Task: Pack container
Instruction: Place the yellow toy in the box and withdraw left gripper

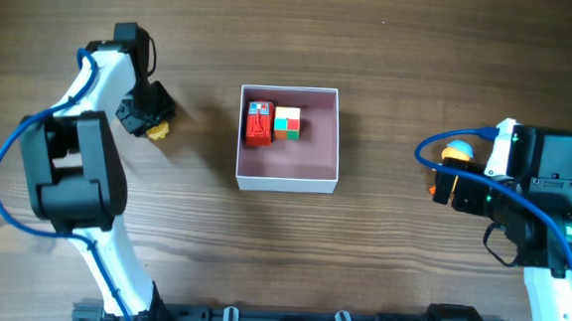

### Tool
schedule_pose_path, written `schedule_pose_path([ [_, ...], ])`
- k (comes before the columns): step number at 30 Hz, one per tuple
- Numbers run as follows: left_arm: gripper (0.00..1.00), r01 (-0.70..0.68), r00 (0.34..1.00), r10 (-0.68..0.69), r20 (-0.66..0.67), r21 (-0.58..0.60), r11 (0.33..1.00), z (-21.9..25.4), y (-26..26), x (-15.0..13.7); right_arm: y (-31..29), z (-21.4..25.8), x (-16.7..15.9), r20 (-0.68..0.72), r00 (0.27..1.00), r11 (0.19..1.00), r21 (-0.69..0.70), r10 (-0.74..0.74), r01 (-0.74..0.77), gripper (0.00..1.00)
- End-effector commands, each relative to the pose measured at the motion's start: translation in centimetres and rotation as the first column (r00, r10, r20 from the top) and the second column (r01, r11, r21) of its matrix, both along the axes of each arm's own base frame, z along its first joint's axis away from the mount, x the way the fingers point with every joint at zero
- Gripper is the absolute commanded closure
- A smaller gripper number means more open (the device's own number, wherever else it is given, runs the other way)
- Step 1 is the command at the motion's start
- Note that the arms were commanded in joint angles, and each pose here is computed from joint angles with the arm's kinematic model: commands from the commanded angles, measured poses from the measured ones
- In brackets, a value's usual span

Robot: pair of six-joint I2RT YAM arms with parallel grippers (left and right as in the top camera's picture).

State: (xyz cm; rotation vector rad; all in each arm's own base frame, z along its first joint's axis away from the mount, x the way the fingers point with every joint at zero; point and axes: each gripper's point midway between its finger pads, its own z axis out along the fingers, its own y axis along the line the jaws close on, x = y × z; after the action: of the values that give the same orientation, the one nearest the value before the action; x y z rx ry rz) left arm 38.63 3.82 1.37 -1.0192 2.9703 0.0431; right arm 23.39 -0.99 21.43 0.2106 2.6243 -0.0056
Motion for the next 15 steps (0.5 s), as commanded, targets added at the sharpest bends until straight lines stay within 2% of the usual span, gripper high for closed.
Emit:
schedule_pose_path([
  [1,0.86,0.079,0.975,-0.077,0.207,-0.001,0.997,8.5,-3.3,2.0,-0.5,2.3,0.5,0.096,0.994,0.999,-0.001,-0.054,0.054,0.0],
  [4,0.88,0.172,0.928,-0.166,0.334,0.011,0.985,13.9,-7.0,1.4,-2.4,4.9,0.0,0.197,0.968,0.985,-0.046,-0.157,0.169,0.0],
  [7,0.9,0.274,0.863,-0.255,0.436,0.021,0.962,18.0,-11.2,0.3,-2.5,6.3,-0.5,0.252,0.954,0.983,-0.044,-0.16,0.177,0.0],
  [9,0.92,0.38,0.794,-0.342,0.503,0.028,0.925,20.4,-15.5,-0.9,-2.6,6.4,-0.9,0.256,0.951,0.981,-0.038,-0.175,0.19,0.0],
  [12,0.96,0.49,0.723,-0.427,0.543,0.032,0.871,21.3,-20.4,-2.0,-3.3,6.1,-1.4,0.241,0.938,0.965,-0.015,-0.249,0.26,0.0],
  [15,0.96,0.586,0.658,-0.5,0.562,0.035,0.81,20.8,-25.2,-2.9,-3.5,6.0,-1.6,0.233,0.936,0.962,-0.012,-0.264,0.274,0.0],
])
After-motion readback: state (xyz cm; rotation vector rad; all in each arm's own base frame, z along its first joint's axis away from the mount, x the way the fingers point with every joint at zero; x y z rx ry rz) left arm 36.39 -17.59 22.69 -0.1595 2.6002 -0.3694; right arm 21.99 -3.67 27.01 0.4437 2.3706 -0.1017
